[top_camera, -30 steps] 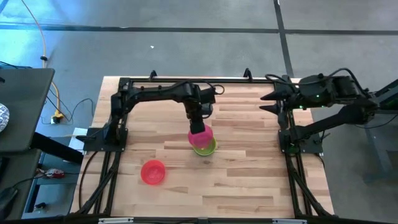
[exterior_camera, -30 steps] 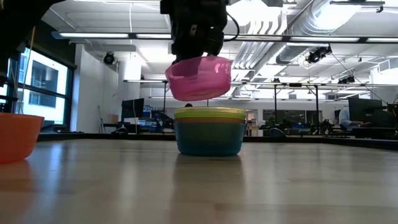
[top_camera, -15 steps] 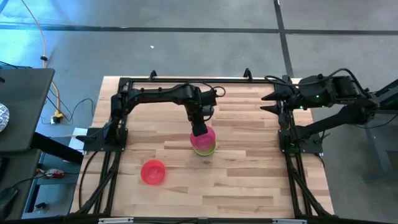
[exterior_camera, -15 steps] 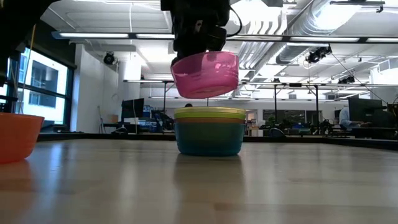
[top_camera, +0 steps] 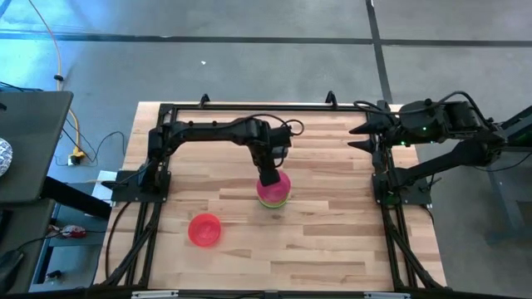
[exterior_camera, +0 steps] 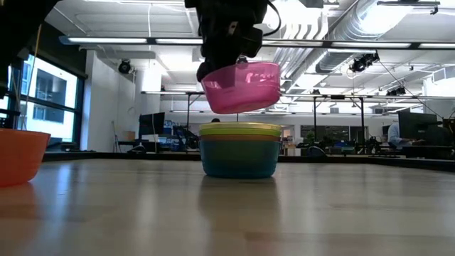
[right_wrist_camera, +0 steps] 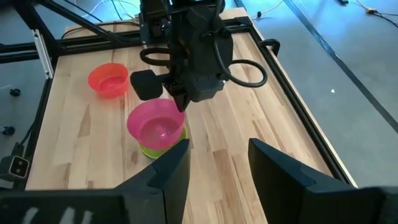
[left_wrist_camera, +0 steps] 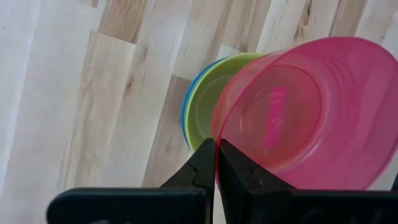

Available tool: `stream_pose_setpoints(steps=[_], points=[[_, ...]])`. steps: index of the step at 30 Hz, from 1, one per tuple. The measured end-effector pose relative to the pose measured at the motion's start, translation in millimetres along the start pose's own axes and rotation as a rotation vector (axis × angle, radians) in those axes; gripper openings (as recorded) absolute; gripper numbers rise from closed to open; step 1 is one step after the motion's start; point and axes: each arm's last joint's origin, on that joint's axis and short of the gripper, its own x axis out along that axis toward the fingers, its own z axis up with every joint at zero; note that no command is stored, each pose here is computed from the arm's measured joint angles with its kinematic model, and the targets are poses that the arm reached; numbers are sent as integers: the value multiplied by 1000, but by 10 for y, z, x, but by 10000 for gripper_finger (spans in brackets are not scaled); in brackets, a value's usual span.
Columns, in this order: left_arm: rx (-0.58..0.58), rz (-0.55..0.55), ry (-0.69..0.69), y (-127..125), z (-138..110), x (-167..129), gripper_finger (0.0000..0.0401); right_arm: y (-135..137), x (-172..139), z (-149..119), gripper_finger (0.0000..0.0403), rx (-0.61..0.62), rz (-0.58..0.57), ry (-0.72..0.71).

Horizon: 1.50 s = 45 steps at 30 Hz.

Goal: Nest bowls inside each other
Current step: Stack the pink bowl on the yellow bowl

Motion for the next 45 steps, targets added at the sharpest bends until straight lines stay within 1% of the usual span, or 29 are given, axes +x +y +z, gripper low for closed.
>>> stream_pose_setpoints(steps=[4, 9, 14, 19, 25, 37, 41, 45], points=[[-2, 19, -7, -13, 3, 8, 0, 1, 0, 8, 155, 3, 1, -8], [-4, 23, 13, -33, 22, 129, 0, 2, 4, 9, 155, 11, 1, -7], [4, 32, 75, -52, 11, 295, 0, 2, 5, 6, 155, 18, 1, -3], [18, 56, 101, -48, 2, 365, 0, 3, 5, 5, 155, 17, 1, -2], [19, 88, 113, -19, -1, 390, 0, 2, 5, 4, 155, 17, 1, -1], [18, 105, 114, 58, 12, 379, 2, 2, 5, 2, 155, 16, 0, 1], [30, 92, 114, 54, 14, 379, 22, 2, 5, 2, 155, 16, 0, 1], [44, 72, 118, 36, 11, 382, 66, 2, 5, 2, 155, 16, 1, 1]])
